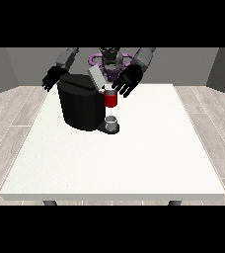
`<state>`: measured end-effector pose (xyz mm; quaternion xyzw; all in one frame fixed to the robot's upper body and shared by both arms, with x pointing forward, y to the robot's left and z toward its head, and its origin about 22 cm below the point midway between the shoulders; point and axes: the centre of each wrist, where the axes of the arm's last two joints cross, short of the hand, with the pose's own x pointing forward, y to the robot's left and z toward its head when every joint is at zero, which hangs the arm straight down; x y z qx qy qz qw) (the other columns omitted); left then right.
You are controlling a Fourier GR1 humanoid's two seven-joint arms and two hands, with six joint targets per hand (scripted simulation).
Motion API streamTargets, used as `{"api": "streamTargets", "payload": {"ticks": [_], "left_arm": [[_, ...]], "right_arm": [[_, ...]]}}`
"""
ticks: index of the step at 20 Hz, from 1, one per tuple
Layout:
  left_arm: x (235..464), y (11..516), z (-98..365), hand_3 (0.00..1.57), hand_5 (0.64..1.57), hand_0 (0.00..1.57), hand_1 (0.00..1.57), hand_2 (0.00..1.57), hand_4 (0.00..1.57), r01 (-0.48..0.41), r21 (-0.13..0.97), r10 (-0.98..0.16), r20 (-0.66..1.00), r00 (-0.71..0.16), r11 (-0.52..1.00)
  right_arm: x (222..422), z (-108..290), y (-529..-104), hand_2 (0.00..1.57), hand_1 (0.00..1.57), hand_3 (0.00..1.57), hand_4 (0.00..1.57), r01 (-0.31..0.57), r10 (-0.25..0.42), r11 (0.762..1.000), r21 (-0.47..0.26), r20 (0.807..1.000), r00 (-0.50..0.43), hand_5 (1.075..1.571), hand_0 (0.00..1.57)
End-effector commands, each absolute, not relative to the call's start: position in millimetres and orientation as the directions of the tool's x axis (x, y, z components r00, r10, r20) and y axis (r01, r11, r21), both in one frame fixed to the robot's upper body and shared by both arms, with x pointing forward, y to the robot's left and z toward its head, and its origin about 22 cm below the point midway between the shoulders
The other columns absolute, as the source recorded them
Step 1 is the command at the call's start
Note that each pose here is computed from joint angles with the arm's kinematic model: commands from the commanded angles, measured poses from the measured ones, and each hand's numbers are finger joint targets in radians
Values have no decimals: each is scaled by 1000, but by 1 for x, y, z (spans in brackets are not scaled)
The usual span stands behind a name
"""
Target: Insert the coffee pod into the coffee machine and close the lid
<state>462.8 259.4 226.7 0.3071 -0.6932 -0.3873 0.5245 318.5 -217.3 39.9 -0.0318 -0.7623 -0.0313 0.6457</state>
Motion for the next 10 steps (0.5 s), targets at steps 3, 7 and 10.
{"api": "streamTargets", "payload": {"ticks": [3,7,10], "left_arm": [[462,264,230,928,1571,1066,1066,1115,371,-54,867,-840,461,-287,495],[462,260,232,112,1571,0,0,378,0,36,912,-868,400,-293,408],[461,260,232,0,1571,0,0,0,0,32,926,-878,367,-307,376]], "right_arm": [[319,42,-203,0,0,0,415,93,10,996,7,983,-183,1571,0],[317,32,-221,0,0,0,447,116,12,993,7,986,-164,1571,0],[326,39,-236,0,0,0,419,127,13,992,12,981,-194,1571,0]]}}
